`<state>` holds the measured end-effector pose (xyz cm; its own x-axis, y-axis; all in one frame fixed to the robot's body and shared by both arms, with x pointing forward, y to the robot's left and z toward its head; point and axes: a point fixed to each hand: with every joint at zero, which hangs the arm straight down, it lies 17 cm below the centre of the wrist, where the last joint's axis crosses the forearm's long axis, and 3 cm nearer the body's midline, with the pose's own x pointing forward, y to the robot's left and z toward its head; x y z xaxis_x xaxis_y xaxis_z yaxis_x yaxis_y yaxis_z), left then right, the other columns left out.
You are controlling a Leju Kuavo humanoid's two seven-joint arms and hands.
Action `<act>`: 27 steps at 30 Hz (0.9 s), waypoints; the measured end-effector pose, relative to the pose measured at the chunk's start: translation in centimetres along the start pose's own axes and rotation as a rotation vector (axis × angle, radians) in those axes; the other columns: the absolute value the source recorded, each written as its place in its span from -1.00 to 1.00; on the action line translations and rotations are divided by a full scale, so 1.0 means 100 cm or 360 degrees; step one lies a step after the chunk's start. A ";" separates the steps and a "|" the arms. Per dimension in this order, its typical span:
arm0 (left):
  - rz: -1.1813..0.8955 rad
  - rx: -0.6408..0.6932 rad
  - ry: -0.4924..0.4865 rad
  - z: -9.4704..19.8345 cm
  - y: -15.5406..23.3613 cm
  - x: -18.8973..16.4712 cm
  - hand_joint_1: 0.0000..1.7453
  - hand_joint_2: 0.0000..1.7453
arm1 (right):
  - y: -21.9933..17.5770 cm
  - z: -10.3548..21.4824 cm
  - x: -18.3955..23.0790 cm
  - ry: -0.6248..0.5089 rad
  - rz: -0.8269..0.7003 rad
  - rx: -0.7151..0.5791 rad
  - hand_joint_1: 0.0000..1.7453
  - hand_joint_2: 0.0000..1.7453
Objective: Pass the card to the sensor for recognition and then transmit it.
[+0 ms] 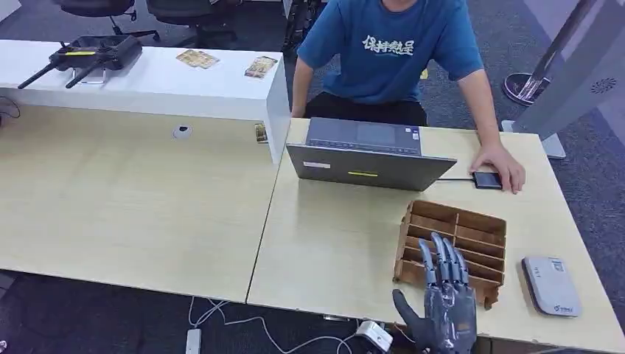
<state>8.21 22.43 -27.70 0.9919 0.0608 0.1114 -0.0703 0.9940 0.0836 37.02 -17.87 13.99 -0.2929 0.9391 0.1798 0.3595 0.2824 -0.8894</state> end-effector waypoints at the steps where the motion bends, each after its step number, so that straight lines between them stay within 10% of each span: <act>1: -0.0001 -0.0001 0.0000 0.000 0.000 0.000 -1.00 -1.00 | 0.002 -0.001 -0.001 -0.0001 0.0028 0.0007 -1.00 1.00; 27: -0.0016 -0.0001 0.0002 0.000 0.000 0.000 -1.00 -1.00 | 0.043 -0.011 -0.012 0.0066 0.0057 0.0187 -1.00 1.00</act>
<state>8.18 22.41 -27.70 0.9927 0.0506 0.1095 -0.0600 0.9947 0.0839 39.85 -17.57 10.42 -0.2441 0.9561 0.1623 0.2622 0.2262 -0.9381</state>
